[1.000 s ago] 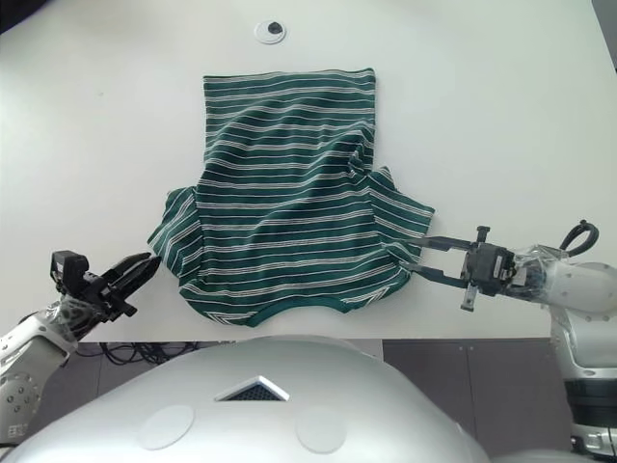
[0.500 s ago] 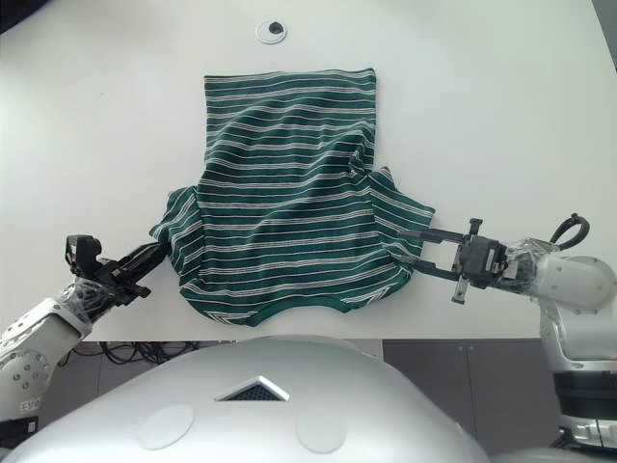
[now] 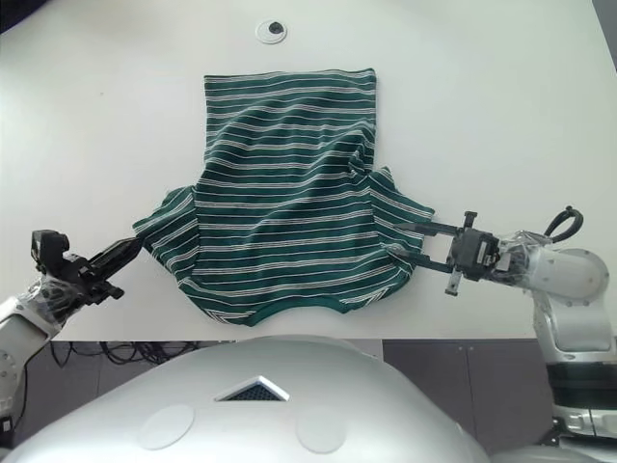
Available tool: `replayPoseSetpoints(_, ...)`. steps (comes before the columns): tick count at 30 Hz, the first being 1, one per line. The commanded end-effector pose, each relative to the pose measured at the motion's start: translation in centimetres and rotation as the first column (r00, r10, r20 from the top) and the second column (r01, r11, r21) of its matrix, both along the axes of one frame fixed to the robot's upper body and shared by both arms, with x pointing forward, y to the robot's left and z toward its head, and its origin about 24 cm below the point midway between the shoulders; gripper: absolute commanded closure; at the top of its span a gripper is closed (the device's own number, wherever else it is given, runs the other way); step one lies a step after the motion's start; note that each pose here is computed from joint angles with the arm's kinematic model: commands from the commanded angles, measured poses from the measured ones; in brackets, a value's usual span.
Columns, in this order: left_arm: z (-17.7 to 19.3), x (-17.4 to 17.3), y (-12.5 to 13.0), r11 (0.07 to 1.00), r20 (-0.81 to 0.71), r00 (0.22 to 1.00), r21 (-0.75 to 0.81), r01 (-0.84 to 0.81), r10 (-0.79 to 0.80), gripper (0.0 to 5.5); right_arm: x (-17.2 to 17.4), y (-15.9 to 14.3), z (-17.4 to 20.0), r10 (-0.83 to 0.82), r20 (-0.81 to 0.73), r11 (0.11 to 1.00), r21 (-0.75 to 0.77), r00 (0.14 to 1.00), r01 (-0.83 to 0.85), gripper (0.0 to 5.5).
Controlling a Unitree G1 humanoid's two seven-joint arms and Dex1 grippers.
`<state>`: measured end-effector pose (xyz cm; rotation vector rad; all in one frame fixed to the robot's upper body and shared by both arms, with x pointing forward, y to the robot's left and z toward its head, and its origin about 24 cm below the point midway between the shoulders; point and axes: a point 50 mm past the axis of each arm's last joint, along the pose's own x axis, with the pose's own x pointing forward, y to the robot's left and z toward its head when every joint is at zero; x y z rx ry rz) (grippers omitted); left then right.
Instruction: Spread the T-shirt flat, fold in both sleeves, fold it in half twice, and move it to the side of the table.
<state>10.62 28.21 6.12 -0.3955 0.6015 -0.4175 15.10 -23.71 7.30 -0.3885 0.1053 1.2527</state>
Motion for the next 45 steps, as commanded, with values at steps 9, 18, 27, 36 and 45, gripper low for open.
replayPoseSetpoints(9, 0.9, 2.3, -8.0, 0.957, 0.117, 0.965, -0.141, 0.252, -0.237, 5.47, 1.2, -1.3, -0.7, -0.127, -0.005, 0.991, 0.041, 0.992, 0.127, 4.01)
replayPoseSetpoints(18, -1.7, 2.1, -10.9, 0.934, 0.071, 0.946, -0.15, 0.324, -0.316, 5.47, 3.4, -6.5, -1.7, -0.532, -0.388, 0.82, -0.013, 0.753, 0.572, 4.01)
replayPoseSetpoints(27, -2.2, 2.2, -11.0, 0.95, 0.099, 0.948, -0.056, 0.308, -0.302, 4.48, 2.3, -7.9, -4.4, -0.577, -0.605, 0.765, -0.166, 0.548, 0.622, 4.01)
replayPoseSetpoints(36, 1.4, 1.5, -8.3, 0.903, 0.373, 0.842, 0.335, 0.268, -0.389, 4.14, 2.4, -5.1, -2.9, -0.369, -0.77, 0.807, 0.013, 0.52, 0.591, 4.01)
replayPoseSetpoints(45, 1.8, -1.3, -6.3, 0.82, 0.42, 0.748, 0.498, 0.284, -0.514, 4.07, 1.9, -3.7, -3.1, -0.337, -0.792, 0.814, 0.027, 0.509, 0.581, 4.6)
